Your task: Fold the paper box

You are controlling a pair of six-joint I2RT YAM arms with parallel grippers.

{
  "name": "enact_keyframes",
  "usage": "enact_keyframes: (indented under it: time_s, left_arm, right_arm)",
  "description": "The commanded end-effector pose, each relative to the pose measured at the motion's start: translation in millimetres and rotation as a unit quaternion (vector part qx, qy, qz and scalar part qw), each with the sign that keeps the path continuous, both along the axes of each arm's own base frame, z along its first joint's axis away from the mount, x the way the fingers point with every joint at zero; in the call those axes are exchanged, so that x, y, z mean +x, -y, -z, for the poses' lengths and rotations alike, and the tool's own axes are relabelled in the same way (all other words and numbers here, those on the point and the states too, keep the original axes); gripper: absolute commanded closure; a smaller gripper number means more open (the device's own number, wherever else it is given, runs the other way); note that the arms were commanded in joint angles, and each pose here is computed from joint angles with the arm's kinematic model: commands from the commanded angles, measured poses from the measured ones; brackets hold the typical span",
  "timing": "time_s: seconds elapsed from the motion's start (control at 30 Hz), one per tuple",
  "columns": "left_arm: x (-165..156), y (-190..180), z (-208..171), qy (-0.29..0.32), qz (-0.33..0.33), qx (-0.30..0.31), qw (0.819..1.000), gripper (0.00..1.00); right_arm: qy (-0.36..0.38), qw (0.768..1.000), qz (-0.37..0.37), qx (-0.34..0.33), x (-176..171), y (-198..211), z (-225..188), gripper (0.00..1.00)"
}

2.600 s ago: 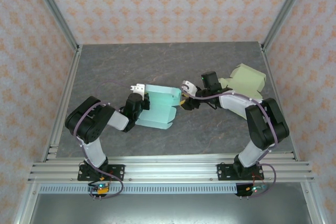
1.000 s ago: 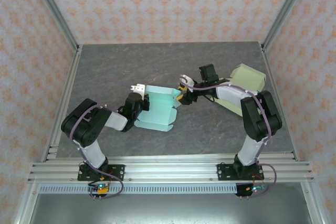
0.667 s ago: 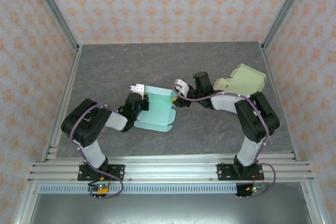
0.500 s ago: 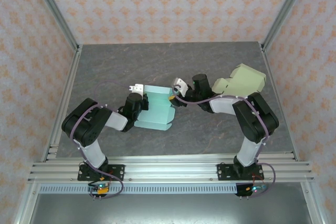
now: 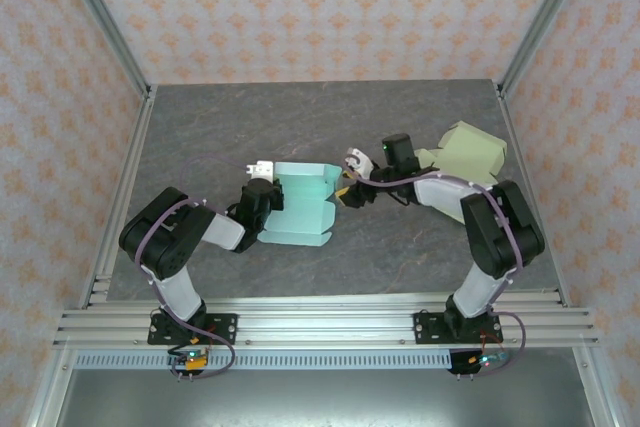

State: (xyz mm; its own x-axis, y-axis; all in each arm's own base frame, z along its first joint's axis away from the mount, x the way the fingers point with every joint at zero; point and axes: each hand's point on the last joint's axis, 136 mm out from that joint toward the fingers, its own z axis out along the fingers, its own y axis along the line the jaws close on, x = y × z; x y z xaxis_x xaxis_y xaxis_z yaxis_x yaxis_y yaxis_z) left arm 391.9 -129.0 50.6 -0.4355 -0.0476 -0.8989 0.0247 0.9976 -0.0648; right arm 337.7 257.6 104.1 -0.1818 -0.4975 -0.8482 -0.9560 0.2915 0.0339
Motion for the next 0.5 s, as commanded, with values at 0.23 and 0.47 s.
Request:
enact_keyframes:
  time_s: [0.23,0.47]
  left_arm:
    - [5.0,3.3,0.0,0.010,0.002,-0.005,1.000,1.00]
    - [3.7,4.8,1.7,0.008,0.006,-0.008,1.000,1.00]
  right_arm:
    - [0.016,0.997,-0.069,-0.022,-1.4,-7.3,-6.8,0.38]
    - [0.032,0.993,-0.097,-0.060,1.4,-10.8,7.2,0.39]
